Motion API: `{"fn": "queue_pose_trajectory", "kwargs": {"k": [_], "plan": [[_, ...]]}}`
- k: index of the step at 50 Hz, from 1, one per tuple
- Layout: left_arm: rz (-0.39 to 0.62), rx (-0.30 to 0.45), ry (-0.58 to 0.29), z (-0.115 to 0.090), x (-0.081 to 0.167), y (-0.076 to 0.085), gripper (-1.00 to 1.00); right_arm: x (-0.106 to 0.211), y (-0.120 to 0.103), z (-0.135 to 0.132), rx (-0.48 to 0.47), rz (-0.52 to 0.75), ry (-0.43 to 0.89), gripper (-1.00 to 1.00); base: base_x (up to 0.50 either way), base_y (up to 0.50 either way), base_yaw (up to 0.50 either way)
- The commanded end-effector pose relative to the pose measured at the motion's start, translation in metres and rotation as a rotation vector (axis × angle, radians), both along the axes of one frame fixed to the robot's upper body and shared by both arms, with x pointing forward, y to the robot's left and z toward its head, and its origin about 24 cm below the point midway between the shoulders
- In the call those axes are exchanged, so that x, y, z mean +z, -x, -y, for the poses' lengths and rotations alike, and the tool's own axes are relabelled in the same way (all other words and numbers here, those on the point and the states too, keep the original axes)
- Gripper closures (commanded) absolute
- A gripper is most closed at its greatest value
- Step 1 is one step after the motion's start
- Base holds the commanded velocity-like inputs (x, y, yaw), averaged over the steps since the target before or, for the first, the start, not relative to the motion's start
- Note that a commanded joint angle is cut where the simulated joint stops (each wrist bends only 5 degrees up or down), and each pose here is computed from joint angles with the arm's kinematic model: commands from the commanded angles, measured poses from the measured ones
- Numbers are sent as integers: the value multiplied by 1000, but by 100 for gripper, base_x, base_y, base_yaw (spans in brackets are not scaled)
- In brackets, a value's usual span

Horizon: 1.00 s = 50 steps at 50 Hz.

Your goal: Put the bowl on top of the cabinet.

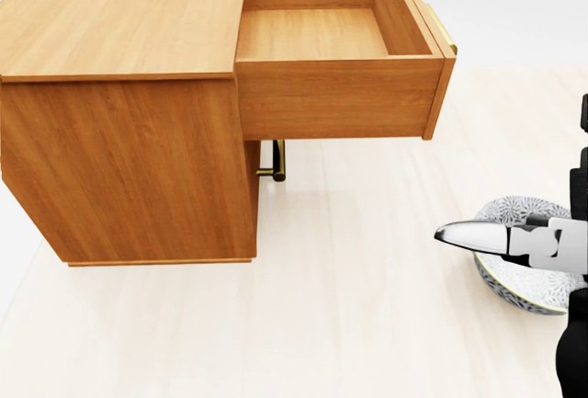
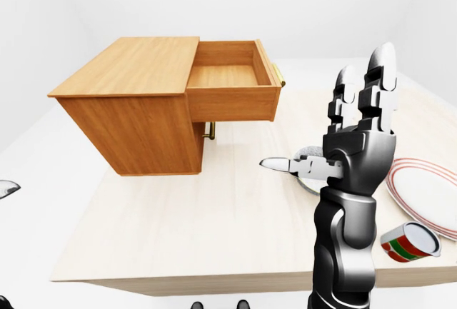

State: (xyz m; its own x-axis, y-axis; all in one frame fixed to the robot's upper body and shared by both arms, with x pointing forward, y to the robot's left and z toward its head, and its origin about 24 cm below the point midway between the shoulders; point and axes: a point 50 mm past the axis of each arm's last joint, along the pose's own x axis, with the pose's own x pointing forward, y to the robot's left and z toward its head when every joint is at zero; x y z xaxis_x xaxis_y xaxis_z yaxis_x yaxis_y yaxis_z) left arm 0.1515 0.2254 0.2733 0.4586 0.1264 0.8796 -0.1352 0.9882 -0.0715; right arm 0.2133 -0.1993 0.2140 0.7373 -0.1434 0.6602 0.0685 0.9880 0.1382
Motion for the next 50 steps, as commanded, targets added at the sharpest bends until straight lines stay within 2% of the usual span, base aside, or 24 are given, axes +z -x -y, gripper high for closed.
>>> {"fn": "queue_pose_trajectory", "kwargs": {"k": [1,16,28,30,33,35,36,37,38,40,41,43,44,48,49,50], "plan": [[-4,0,3,0,-1,-1,-100,-2,-2,0,-7,-13,1,-100,50,0,0],[18,-5,13,0,2,3,-100,6,4,-3,1,33,13,-100,50,0,0],[14,-5,14,-1,1,3,-100,1,-1,0,-8,4,-20,-100,50,1,0],[18,-1,13,-1,2,4,-100,-1,-5,2,-72,-18,-6,-100,48,2,0],[8,17,16,-7,0,8,-100,6,-3,9,-66,33,-132,-100,13,1,0],[7,17,6,-6,-1,10,-100,8,-1,9,-67,42,-130,-100,0,0,0],[34,13,15,-6,3,14,-100,8,-5,11,-110,28,-101,-100,0,0,0],[39,14,28,-7,4,12,-100,19,-4,18,-174,75,-130,-100,0,0,0],[35,14,36,-9,3,11,-100,33,1,20,-186,145,-129,-100,0,0,0],[34,11,41,-9,3,12,-100,49,3,22,-222,214,-91,-100,0,0,0],[24,13,42,-10,2,10,-100,61,5,21,-216,261,-47,-100,0,0,0],[23,13,48,-10,2,10,-100,66,6,20,-209,280,-15,-100,0,0,0],[31,9,52,-10,3,11,-100,78,12,17,-184,337,63,-100,0,0,0],[35,6,57,-11,4,12,-100,76,4,16,-204,293,195,-100,0,0,0],[17,9,57,-12,2,9,-100,72,4,10,-172,262,302,-100,0,0,0],[15,10,57,-12,2,9,-100,69,2,8,-183,241,349,-100,0,0,0]]}}
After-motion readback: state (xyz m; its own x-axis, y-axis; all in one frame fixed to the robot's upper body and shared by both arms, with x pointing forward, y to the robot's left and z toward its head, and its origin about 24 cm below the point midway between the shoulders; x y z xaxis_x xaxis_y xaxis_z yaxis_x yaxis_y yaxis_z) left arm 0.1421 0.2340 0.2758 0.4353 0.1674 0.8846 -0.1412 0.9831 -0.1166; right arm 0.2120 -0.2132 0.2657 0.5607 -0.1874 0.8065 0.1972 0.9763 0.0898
